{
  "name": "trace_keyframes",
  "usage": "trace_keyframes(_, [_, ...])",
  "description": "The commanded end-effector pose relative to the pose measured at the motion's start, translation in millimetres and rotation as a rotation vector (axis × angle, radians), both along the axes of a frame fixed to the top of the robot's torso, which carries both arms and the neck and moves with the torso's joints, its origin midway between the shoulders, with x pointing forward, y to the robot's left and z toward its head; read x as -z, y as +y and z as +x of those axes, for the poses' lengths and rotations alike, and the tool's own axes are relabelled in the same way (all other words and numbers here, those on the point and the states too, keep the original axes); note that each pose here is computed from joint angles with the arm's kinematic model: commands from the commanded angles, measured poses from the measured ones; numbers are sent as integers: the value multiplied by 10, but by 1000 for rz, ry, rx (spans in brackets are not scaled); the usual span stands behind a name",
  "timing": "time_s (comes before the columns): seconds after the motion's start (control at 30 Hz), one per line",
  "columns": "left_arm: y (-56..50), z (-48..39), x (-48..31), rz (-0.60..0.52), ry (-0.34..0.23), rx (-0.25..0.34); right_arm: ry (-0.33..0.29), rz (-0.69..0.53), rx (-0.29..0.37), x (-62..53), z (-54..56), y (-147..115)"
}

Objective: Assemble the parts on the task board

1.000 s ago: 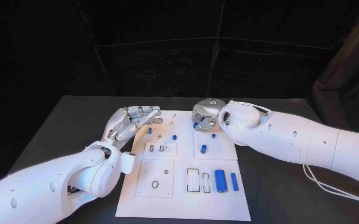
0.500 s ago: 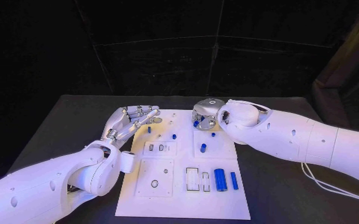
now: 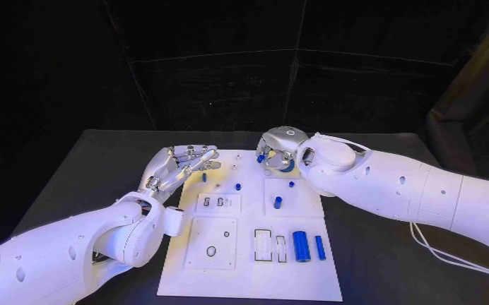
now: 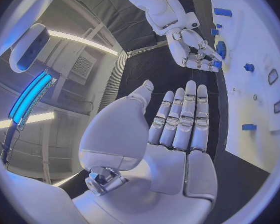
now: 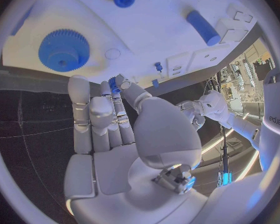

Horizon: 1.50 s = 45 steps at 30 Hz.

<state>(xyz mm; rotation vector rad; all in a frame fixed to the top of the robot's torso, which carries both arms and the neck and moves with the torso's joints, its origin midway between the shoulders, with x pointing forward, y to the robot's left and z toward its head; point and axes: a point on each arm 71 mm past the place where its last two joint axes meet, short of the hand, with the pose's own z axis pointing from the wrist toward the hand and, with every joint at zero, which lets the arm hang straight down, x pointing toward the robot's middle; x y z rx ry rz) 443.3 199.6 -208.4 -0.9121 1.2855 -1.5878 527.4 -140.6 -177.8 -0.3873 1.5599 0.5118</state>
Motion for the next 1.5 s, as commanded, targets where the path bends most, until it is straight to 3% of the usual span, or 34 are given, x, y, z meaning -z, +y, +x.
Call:
trace_keyframes(0.03, [-16, -1, -6, -1, 0, 20, -44, 84, 31, -76, 34, 17])
trace_keyframes(0.5, [-46, -3, -3, -5, 9, 35, -34, 89, 55, -69, 223, 272])
trace_keyframes(1.13, [-51, -11, -13, -17, 16, 35, 15, 20, 31, -17, 236, 493])
trace_keyframes(1.5, [-39, -7, -9, -15, 19, 33, 2, 19, 51, -24, 244, 501])
